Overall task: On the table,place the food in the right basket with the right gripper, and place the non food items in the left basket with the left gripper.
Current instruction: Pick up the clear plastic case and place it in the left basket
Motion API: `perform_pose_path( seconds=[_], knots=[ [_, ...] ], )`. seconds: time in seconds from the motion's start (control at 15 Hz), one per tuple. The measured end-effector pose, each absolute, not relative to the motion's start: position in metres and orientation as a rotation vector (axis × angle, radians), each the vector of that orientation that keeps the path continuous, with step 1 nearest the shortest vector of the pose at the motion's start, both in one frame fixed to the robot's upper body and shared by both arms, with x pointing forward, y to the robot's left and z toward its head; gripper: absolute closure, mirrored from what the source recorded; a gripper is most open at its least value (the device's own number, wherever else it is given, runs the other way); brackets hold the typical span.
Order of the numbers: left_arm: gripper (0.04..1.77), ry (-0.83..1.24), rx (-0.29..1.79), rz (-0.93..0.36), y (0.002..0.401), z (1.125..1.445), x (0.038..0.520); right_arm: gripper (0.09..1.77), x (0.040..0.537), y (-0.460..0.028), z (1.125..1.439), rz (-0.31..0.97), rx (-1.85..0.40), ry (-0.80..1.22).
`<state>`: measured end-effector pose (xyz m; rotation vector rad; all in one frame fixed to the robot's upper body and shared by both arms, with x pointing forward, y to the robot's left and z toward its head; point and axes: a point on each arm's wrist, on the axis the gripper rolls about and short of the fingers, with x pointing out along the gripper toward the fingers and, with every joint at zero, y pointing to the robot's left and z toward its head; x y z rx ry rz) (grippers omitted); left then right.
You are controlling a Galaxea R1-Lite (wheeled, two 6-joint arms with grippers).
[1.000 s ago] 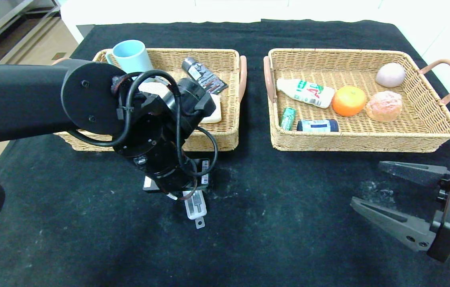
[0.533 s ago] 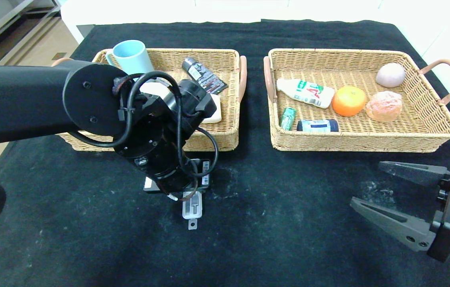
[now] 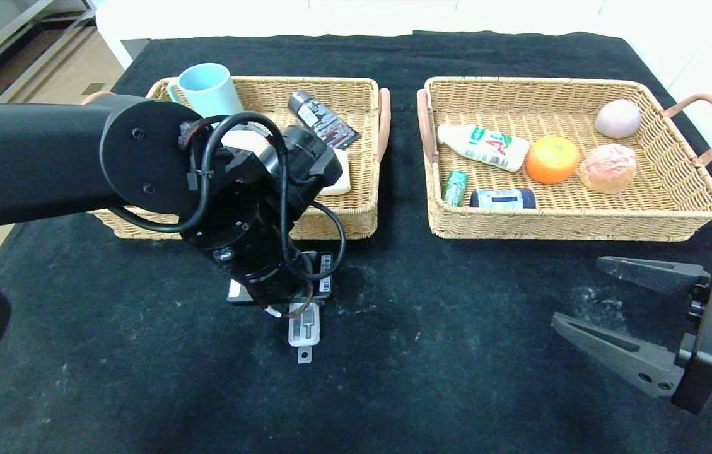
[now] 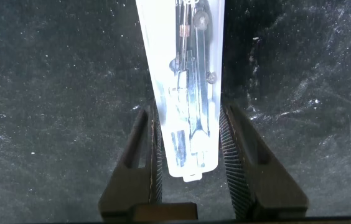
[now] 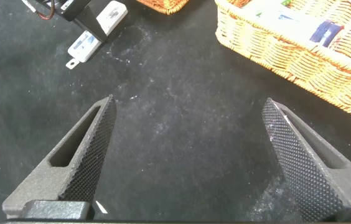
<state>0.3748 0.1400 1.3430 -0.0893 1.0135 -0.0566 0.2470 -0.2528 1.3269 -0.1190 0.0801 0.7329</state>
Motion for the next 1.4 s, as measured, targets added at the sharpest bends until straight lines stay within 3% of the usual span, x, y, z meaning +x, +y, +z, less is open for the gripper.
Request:
perform_pose_path(
  seconds=[0.33,1.4],
  knots=[
    [1.17,1.003,-0.088,-0.064,0.141,1.347,0.373,0.15,0.247,-0.253,1.326,0.734,-0.120,0.084],
    [1.17,0.825,-0.039,-0.129,0.157,1.407,0.318,0.15,0.247,-0.251,1.325,0.742,-0.122,0.088]
  ],
)
